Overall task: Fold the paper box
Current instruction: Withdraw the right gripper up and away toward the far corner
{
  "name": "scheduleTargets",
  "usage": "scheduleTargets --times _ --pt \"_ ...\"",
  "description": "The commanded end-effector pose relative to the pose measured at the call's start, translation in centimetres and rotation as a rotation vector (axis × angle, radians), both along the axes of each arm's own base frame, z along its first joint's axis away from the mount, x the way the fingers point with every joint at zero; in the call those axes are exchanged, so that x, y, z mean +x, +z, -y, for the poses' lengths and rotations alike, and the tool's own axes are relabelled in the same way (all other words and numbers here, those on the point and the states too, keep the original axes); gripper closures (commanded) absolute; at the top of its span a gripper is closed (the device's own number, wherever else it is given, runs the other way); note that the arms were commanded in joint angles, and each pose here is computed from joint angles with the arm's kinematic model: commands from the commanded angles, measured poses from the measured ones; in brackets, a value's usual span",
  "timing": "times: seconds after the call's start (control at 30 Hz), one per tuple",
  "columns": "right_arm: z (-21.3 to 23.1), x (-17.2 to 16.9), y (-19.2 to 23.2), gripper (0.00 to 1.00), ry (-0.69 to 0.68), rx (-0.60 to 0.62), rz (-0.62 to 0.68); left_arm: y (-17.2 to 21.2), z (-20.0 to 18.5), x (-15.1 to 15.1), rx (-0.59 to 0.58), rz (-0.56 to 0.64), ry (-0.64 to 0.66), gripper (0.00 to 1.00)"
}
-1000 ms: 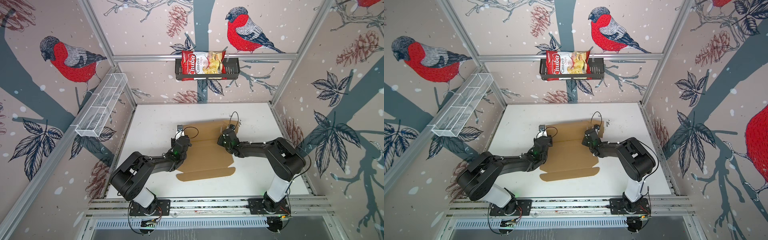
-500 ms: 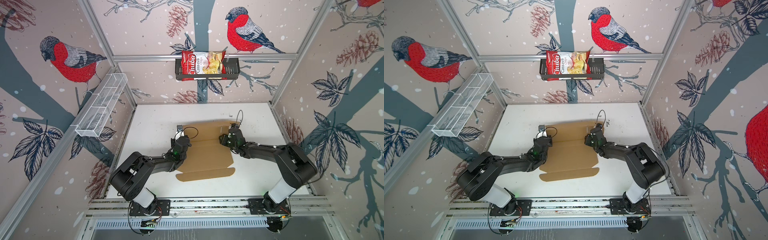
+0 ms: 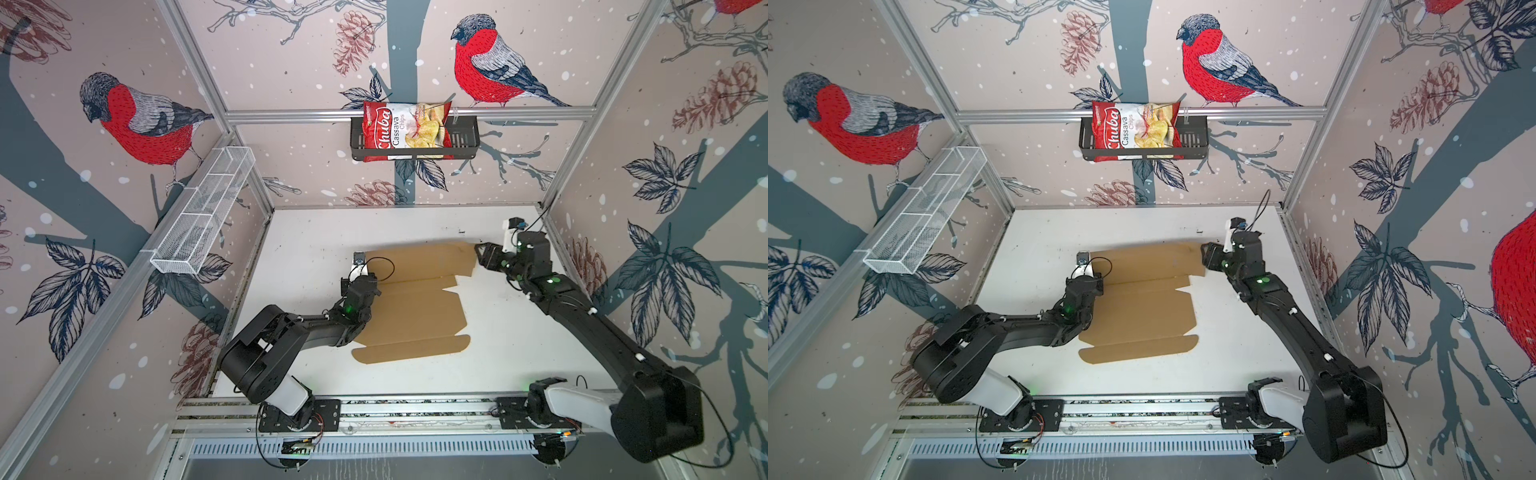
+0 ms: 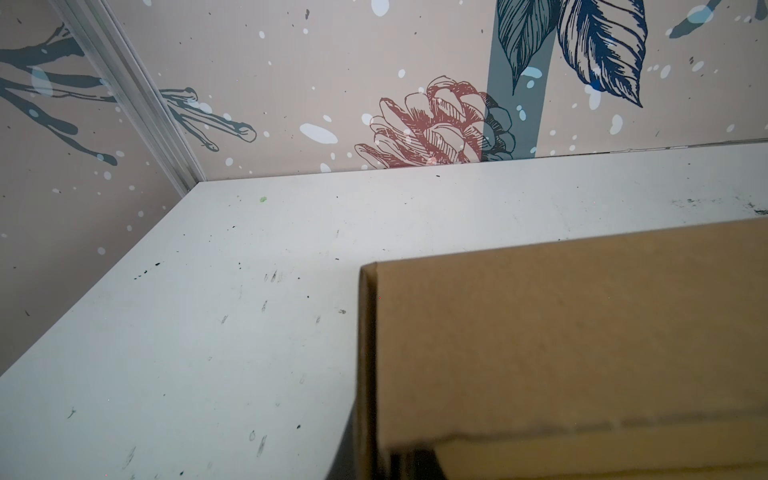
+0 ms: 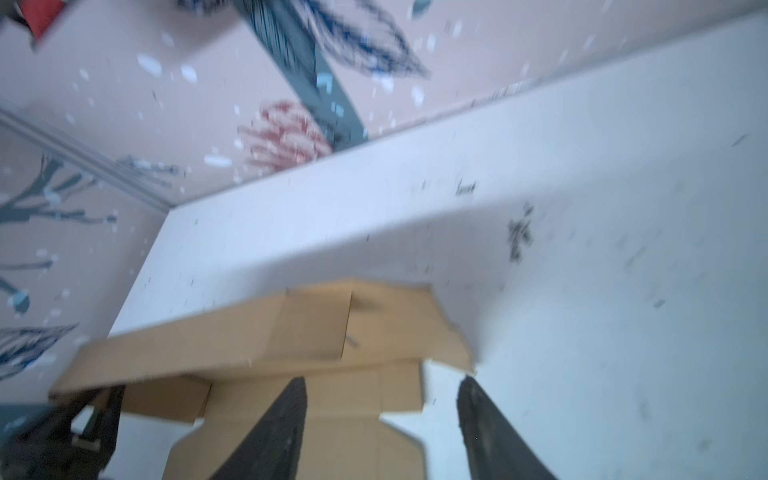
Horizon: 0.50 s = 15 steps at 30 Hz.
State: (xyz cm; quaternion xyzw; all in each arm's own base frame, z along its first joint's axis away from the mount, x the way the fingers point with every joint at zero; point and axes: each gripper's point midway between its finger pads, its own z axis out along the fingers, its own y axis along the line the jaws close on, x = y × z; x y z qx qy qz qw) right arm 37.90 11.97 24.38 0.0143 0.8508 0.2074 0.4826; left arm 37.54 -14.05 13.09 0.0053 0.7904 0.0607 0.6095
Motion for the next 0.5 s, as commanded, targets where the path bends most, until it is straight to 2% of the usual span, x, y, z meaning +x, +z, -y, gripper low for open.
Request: scheduleTargets --times 0.0,0.1,0.2,0.3,0.47 --pt "0.5 1.1 -0.8 0.34 0.059 -0.147 -0.06 -0.5 0.2 -0.1 0.075 -0.031 -0.036 1.0" --pt "-0.2 2.4 -2.4 0.31 0.136 -0.233 -0.153 -0.4 0.3 0.0 0.073 -0.03 -0.043 1.0" --pt "0.0 3.7 -3.1 0.29 0.146 -0.303 -0.15 -0.1 0.5 0.1 0.071 -0.027 -0.053 1.0" --pt "-0.6 4.3 -3.9 0.32 0.212 -0.334 -0.139 0.1 0.6 0.3 0.071 -0.029 -0.061 1.0" --pt "-2.2 3.3 -6.0 0.38 0.338 -0.343 -0.189 0.5 0.6 0.9 0.06 -0.037 -0.067 1.0"
